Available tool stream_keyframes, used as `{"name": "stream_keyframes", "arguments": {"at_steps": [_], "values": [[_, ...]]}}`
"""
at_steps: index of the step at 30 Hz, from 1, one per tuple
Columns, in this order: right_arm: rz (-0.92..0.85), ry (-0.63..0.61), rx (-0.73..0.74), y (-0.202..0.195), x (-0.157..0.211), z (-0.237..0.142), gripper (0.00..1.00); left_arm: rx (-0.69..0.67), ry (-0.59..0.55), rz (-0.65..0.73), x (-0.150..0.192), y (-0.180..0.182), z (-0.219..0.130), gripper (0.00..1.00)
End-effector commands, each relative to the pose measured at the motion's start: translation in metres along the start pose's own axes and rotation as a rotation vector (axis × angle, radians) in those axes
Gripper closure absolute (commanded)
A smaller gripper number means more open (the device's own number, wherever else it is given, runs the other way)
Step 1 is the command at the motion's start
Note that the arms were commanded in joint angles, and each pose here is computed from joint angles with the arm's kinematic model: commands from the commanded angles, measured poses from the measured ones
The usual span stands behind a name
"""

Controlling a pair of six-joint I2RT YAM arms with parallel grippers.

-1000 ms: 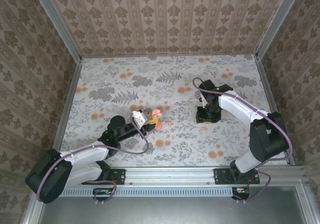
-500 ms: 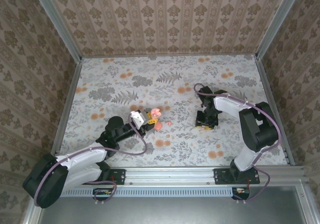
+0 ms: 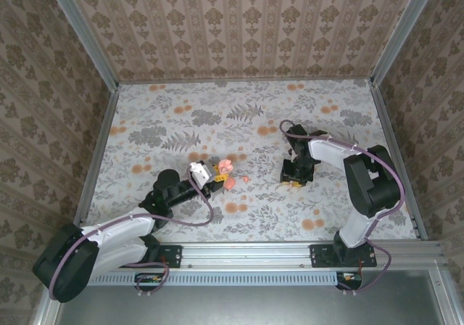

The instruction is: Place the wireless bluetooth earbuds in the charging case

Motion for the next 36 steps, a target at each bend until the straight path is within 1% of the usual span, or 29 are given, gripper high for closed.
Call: {"name": "stream_keyframes", "arguments": {"at_steps": [1,5,7,11,16,24,36], "values": [[-0.045,-0.034,-0.068,0.012,-0.005,-0.007,0.65,-0.001,-0.017,0.031,-0.004,-0.001,0.000,0.91],[-0.060,-0.047,-0.063,0.014,-0.003,-0.015,0.65,0.000,-0.020,0.033,-0.005,-0.001,0.000,0.92],[-0.061,-0.051,-0.020,0.011,0.000,-0.020,0.65,0.001,-0.018,0.034,-0.005,-0.001,0.000,0.91],[-0.039,-0.013,0.084,0.001,0.007,-0.025,0.65,0.004,-0.019,0.035,-0.006,-0.001,0.001,0.91],[-0.045,0.015,0.098,0.003,0.010,-0.018,0.65,0.006,-0.019,0.035,-0.006,-0.001,0.001,0.91],[-0.074,0.046,0.076,0.014,0.006,-0.006,0.66,0.004,-0.019,0.034,-0.006,-0.001,0.000,0.91],[-0.100,0.074,0.184,0.014,0.003,0.007,0.69,-0.005,-0.011,0.039,-0.006,-0.001,-0.003,0.91]]}}
Point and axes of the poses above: each hand's point on the last joint's axis, 136 mm out from that joint toward the fingers, its own z axis out along the fingers, its own y axis along the line the jaws close on, x = y × z, the point moved 9 cm from there along -z, back along the fingers
